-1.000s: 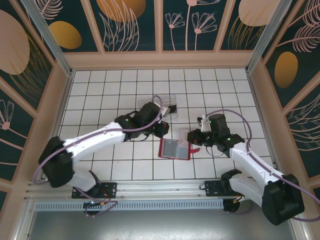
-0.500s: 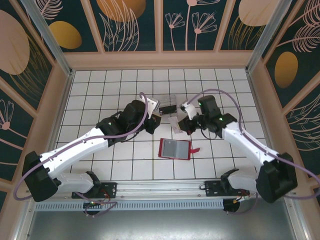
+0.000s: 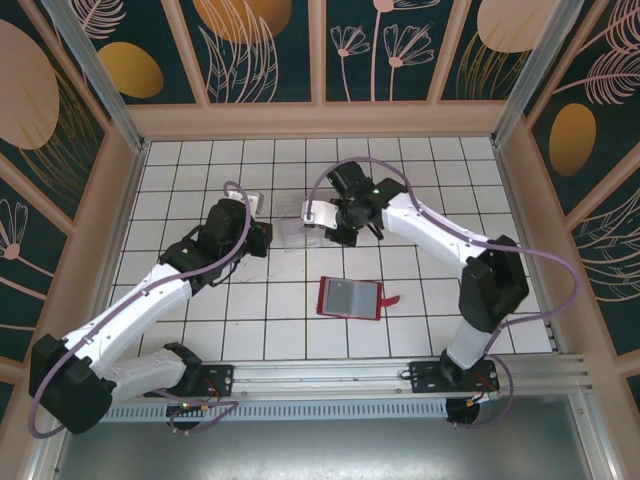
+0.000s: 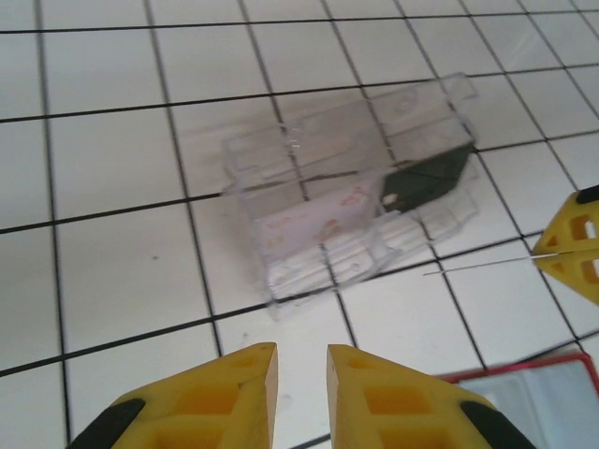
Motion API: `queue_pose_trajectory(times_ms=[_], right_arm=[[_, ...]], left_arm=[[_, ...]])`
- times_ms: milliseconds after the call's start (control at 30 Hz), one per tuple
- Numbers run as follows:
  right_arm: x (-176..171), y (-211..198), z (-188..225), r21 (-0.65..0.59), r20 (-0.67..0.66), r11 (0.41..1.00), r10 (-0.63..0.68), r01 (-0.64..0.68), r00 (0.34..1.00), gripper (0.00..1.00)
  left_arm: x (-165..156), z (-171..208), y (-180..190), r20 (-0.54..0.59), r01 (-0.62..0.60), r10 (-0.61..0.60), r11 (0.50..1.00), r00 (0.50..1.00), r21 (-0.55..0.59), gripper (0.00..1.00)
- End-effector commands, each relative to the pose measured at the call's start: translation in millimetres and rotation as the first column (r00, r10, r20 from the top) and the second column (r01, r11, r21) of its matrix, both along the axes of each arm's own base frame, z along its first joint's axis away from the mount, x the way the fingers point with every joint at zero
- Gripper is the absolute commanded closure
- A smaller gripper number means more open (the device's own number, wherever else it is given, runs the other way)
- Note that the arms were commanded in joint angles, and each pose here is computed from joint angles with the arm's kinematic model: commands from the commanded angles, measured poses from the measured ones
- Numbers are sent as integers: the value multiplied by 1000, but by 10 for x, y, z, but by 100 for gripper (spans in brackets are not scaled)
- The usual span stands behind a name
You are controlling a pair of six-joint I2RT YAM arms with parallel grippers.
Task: Take the credit cards out of the card holder
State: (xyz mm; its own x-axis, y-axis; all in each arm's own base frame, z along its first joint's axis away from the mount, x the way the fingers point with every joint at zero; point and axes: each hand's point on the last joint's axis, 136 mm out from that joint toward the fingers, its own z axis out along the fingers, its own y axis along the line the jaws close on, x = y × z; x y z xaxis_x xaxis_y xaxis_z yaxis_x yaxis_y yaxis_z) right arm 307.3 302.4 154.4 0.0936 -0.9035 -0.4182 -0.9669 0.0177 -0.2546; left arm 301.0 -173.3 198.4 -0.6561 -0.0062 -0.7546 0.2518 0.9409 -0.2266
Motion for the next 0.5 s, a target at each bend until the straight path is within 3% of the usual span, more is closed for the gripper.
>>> queue_pose_trajectory(times_ms=[0, 133, 467], right_arm=[[95, -19, -67, -151, 47, 981, 130, -121, 990, 100], [248, 111, -118, -218, 59, 961, 184, -168, 981, 100], [385, 520, -184, -271, 43, 922, 300, -278, 953, 100]], left_arm=[[116, 54, 281, 60, -87, 85, 995, 995, 38, 78], [208, 90, 519, 133, -153, 135, 979, 982, 134, 78], [148, 280, 721, 247, -246, 217, 965, 945, 94, 76]])
